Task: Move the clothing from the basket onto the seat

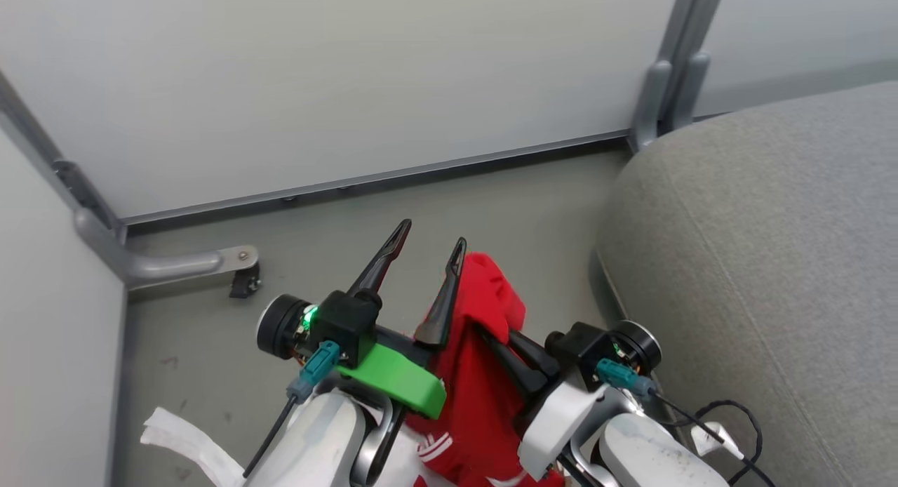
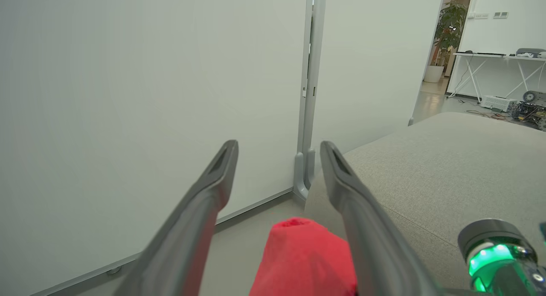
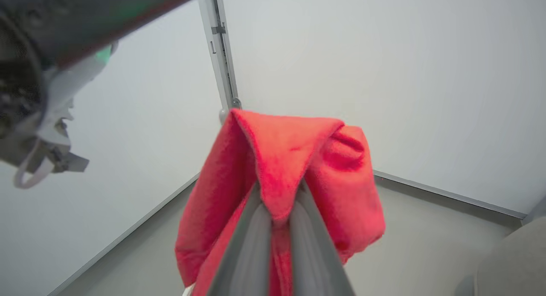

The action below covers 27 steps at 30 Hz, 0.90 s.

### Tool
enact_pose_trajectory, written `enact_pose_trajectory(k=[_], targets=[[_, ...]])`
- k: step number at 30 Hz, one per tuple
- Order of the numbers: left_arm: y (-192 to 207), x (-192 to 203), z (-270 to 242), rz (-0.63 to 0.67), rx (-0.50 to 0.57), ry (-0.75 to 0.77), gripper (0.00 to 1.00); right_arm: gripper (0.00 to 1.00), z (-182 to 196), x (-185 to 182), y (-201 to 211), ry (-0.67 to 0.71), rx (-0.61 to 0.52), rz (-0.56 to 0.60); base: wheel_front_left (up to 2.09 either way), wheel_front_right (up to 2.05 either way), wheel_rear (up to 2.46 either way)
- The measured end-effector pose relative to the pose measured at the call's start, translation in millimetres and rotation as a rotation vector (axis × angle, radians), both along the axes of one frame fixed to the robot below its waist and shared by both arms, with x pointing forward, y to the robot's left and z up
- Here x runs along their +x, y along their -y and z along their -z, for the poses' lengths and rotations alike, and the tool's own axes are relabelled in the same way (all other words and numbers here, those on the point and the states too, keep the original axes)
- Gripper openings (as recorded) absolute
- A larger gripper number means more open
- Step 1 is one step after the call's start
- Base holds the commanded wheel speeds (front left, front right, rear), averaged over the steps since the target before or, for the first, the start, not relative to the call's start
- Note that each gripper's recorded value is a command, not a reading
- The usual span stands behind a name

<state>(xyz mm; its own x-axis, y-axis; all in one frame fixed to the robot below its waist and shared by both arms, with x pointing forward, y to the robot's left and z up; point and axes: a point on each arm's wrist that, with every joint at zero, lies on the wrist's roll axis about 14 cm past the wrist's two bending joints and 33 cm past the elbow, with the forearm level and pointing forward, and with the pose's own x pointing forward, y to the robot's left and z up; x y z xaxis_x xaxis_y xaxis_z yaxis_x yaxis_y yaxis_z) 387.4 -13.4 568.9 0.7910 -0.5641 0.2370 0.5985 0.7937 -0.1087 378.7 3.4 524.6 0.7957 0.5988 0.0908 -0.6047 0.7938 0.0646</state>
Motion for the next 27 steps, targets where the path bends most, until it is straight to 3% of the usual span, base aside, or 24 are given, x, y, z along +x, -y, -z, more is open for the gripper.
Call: enact_pose_trajectory(k=[9, 27], targets=[[34.3, -1.7, 17.7, 0.104, 0.033, -0.025, 1.0, 0.0, 4.2, -7.7, 56.2, -0.022, 0.038, 0.179, 0.0, 0.0, 0.0], [138.7, -29.9, 50.9, 0.454, 0.052, -0.081, 1.0, 0.0, -9.1, -38.4, 208.9, 0.027, 0.059, 0.668, 0.0, 0.0, 0.0]])
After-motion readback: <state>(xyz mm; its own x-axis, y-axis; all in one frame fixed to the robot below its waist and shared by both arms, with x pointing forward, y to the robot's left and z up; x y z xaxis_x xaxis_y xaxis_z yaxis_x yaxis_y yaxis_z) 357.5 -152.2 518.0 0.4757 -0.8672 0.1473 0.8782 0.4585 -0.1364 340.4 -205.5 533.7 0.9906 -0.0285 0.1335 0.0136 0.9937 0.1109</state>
